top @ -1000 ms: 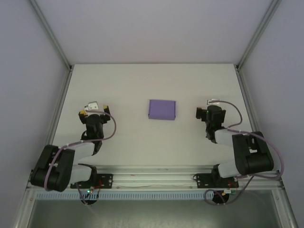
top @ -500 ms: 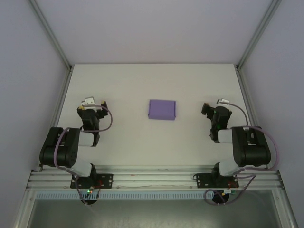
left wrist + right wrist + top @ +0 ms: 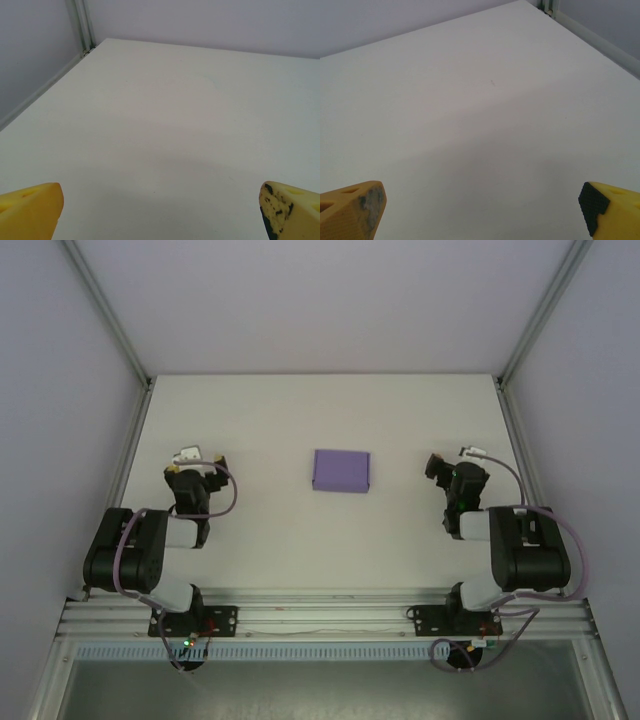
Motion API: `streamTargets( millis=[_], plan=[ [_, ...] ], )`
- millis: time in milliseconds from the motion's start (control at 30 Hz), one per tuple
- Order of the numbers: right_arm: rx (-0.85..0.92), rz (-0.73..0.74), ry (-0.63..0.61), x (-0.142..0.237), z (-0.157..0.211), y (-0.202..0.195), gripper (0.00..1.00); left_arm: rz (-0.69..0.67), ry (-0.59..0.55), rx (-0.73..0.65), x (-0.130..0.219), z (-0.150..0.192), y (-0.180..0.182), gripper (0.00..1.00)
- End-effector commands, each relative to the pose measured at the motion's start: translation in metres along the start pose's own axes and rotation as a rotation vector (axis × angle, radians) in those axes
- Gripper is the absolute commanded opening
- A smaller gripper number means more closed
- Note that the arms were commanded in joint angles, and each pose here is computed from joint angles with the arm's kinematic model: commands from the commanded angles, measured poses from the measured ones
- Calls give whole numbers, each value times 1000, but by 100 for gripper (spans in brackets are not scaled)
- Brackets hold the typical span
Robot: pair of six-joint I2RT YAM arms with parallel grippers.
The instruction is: Assemble paper box
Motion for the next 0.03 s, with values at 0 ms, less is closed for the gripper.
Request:
streamTargets(
  millis=[0],
  plan=[
    [-17,-1,-23,0,-9,0,100,10,-5,8,-1,-4,-2,100]
  ],
)
Point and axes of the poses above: each hand's point on the last joint's axis, 136 mm out from that joint toward the fingers, its own x axis back along the fingers, its own y axis along the line the jaws close on, z = x × y, the point moved 8 cm from there along x, back along the fingers, and after that the axes turned 10 degrees about x, right-handed, at the moved point
